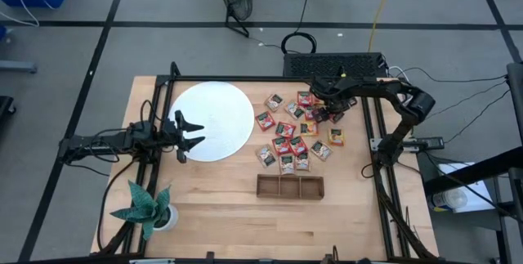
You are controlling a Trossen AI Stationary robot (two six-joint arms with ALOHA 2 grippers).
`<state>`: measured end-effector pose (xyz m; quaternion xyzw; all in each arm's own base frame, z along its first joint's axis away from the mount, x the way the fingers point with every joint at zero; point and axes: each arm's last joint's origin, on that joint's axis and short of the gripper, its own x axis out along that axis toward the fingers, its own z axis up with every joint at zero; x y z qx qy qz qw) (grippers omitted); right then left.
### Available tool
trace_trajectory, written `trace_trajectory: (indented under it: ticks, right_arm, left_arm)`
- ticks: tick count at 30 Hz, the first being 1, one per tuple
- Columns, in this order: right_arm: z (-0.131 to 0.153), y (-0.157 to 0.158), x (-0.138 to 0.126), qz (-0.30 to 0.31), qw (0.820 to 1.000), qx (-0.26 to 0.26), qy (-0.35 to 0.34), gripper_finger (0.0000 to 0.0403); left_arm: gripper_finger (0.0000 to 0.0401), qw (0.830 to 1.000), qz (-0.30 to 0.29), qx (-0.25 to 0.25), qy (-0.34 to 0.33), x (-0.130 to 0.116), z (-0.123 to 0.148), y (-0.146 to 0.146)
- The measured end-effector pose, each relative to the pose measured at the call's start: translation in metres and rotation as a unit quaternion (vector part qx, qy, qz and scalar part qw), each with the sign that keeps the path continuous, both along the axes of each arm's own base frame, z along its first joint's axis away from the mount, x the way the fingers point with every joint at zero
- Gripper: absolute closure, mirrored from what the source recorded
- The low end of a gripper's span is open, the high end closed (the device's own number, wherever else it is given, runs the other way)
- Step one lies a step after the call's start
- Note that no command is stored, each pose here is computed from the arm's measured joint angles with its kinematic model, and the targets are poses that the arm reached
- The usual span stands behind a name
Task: Pick & Place Tea
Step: Put the red tea bag into the left section of the wooden organizer
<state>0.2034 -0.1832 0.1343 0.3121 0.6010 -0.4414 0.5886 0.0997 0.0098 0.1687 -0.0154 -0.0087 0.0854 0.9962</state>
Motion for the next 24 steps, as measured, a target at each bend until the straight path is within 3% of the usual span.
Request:
trace_trajectory:
  ticks: [7,10,14,20,24]
  right_arm:
    - [-0.01,0.0,-0.002,0.027,1.0,-0.008,-0.008,0.0168]
    - [-0.021,0.004,-0.01,0.02,1.0,0.015,-0.017,0.0185]
    - [-0.033,0.011,-0.02,0.008,0.998,0.042,-0.041,0.0244]
    - [-0.034,0.017,-0.024,0.037,0.997,0.05,-0.042,0.038]
    - [-0.026,0.022,-0.021,0.072,0.995,0.035,-0.058,0.0397]
  left_arm:
    - [0.021,1.0,0.0,0.0,0.0,0.0,0.0,0.0]
    - [0.021,1.0,0.0,0.0,0.0,0.0,0.0,0.0]
    - [0.021,1.0,0.0,0.0,0.0,0.0,0.0,0.0]
    - [0.021,1.0,0.0,0.0,0.0,0.0,0.0,0.0]
    - [0.021,1.0,0.0,0.0,0.0,0.0,0.0,0.0]
